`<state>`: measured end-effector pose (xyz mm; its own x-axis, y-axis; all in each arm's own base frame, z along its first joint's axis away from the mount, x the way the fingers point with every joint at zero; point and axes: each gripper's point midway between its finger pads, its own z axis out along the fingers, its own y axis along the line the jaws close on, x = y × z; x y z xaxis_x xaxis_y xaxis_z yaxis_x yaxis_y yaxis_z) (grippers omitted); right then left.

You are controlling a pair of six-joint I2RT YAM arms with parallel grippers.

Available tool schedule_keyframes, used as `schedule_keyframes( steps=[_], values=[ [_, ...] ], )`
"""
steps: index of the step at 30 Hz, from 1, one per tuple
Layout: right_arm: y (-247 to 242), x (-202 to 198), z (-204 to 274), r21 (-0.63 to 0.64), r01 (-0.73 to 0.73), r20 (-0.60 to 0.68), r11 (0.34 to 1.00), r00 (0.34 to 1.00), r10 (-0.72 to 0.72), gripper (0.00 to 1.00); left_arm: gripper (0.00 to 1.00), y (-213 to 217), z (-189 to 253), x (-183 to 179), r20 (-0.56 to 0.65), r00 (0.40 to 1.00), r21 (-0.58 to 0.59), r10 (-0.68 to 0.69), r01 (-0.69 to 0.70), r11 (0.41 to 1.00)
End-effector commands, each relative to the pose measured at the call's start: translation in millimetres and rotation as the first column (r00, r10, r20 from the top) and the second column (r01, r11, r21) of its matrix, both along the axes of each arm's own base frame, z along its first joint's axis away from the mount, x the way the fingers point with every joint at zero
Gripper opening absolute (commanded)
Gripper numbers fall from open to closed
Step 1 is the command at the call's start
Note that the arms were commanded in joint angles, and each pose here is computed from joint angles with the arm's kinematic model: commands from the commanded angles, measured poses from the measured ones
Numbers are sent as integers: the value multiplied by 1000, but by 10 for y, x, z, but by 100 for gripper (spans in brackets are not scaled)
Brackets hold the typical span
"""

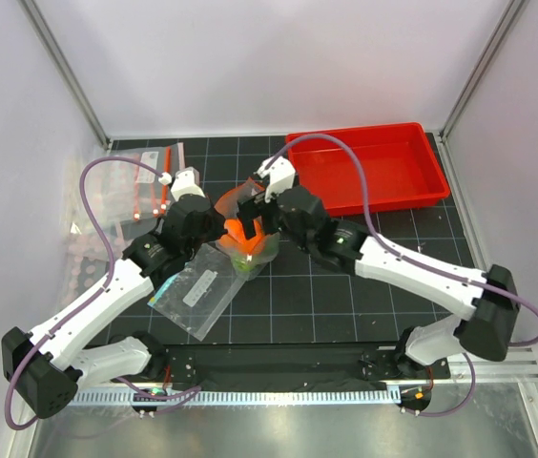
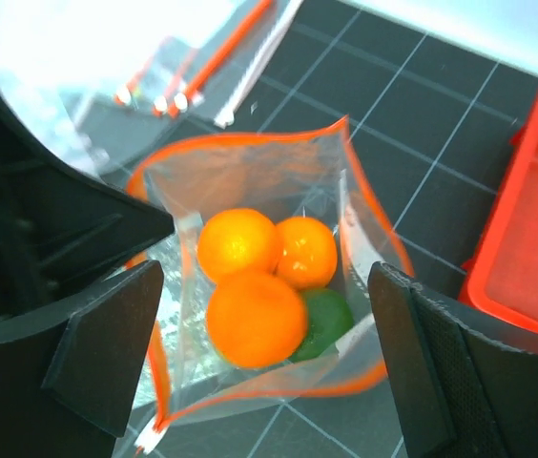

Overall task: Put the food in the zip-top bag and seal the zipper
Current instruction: Place the fake fruit in the zipper food storage bag, then adjust the zipper food storage bag at the center of the board.

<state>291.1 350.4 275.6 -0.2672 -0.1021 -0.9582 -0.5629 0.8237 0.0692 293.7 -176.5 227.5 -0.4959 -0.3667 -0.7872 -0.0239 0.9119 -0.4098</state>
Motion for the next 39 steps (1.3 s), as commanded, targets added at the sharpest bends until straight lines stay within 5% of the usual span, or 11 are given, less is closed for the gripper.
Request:
schedule_keyframes(
  steps=[1,8,17,23,24,26,32,39],
  values=[
    [-269,-68,469,104,74,44,992,996,-79,94,0,5,250,58,63,998,-39,16,-13,999],
    [-683,-119,225,-9,198,-11,980,980,-198,81,0,-47,253,46,61,998,-54,-7,11,998],
    [-539,16,-303,-72,258,-137,963,954,-266,61,1,-82,259,46,67,997,-64,-23,28,998],
    [-458,80,-471,-62,256,-169,965,950,-263,29,0,-258,262,12,79,989,-78,-126,132,988],
    [-439,63,-456,-48,239,-172,970,954,-244,13,0,-295,271,7,81,986,-79,-148,154,985],
    [-434,24,-384,0,217,-155,976,964,-214,1,0,-397,291,-27,78,976,-96,-202,209,973],
    [-461,-165,-104,163,149,-136,975,982,-127,1,0,-722,419,-179,106,920,-126,-378,389,912],
    [-554,-152,-151,136,181,-135,974,977,-163,1,8,-1105,515,-413,135,827,-113,-546,560,820]
  ],
)
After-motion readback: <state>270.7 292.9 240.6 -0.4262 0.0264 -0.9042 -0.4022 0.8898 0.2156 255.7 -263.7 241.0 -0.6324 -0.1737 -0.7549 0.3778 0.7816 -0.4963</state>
